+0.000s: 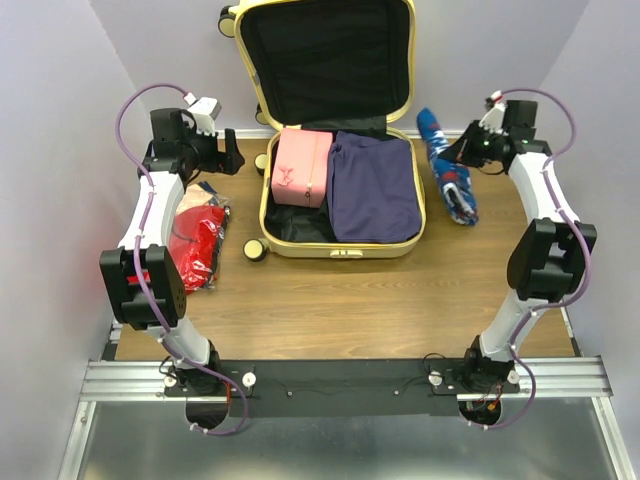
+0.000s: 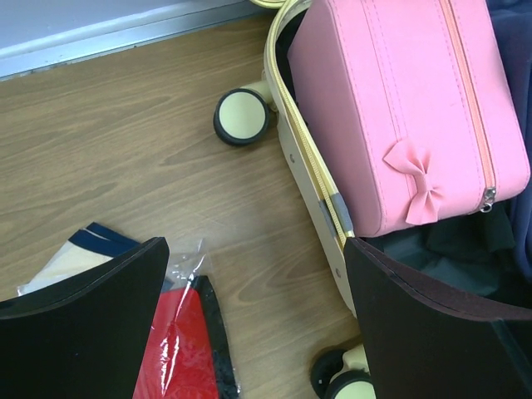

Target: Pack the luggage

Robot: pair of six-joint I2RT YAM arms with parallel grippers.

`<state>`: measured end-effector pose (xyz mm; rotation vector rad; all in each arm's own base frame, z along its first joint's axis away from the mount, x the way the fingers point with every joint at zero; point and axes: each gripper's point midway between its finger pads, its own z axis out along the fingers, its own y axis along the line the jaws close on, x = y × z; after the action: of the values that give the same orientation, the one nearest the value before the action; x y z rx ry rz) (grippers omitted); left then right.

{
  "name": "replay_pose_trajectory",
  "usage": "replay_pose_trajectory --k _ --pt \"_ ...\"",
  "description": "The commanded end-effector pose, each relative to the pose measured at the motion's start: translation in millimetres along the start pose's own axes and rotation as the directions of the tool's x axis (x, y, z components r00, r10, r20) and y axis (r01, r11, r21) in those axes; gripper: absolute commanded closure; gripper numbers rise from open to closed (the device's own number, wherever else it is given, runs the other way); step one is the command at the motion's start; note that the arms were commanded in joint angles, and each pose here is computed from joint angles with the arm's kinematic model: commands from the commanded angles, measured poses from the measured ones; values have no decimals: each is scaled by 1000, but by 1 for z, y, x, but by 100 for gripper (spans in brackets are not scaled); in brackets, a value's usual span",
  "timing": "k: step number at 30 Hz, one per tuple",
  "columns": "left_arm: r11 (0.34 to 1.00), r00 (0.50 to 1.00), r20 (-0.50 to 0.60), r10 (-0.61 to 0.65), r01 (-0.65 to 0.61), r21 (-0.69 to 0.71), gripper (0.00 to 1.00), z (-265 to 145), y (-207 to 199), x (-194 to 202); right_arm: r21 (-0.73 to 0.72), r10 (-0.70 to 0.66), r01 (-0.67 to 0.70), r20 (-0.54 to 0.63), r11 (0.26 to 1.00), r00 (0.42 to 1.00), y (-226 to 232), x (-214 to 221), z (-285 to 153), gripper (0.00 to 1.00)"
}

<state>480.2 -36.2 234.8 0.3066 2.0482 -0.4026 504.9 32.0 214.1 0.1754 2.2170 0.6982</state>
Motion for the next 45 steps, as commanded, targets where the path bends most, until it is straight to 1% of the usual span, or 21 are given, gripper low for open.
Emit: replay_pose_trajectory --k 1,3,5,9,12,13,18,23,25,28,31,33,34,37,42,45 --pt "1000 998 56 11 -13 28 4 -9 -7 -15 -206 25 -27 -13 978 1000 89 15 -9 99" --pt "999 998 59 13 -14 29 4 -10 -7 -17 -233 21 -25 -21 972 1000 114 23 -5 100" --pt "999 998 64 19 -20 27 4 -12 -7 -19 -256 4 -3 6 967 1000 133 23 -7 99" --pt "999 998 64 24 -26 24 4 -14 -6 -19 -298 -72 80 36 951 997 181 34 0 99" --pt "999 998 61 27 -28 18 4 -16 -5 -18 -310 -107 116 45 944 993 200 39 11 99" --pt "999 998 63 29 -30 17 4 -18 -5 -18 -323 -123 131 46 937 991 213 42 14 99" --pt "999 997 64 30 -31 10 4 -21 -3 -18 -292 -125 128 30 948 992 229 62 44 99" --pt "1000 998 62 26 -26 0 4 -26 1 -14 -340 -160 151 1 928 987 265 89 60 99" --pt "1000 998 64 29 -30 4 4 -28 0 -14 -346 -180 163 -16 924 984 272 103 67 99" --pt "999 997 71 39 -40 18 4 -31 -4 -14 -328 -187 169 -25 930 982 268 114 73 99" --pt "998 995 84 49 -52 34 4 -33 -8 -14 -248 -151 140 -26 958 988 254 122 81 99" --pt "998 995 83 49 -52 38 4 -33 -10 -13 -198 -122 119 -3 973 993 246 120 85 99" --pt "998 996 79 42 -45 38 4 -31 -9 -11 -191 -80 79 2 978 997 247 120 86 99" --pt "999 996 83 39 -42 33 4 -31 -8 -13 -174 -18 24 40 984 999 251 111 93 99" --pt "999 996 79 27 -31 44 4 -29 -8 -14 -168 44 -22 127 986 991 269 86 96 99" --pt "998 997 79 24 -29 59 4 -27 -10 -14 -153 93 -70 144 986 985 270 81 100 100"
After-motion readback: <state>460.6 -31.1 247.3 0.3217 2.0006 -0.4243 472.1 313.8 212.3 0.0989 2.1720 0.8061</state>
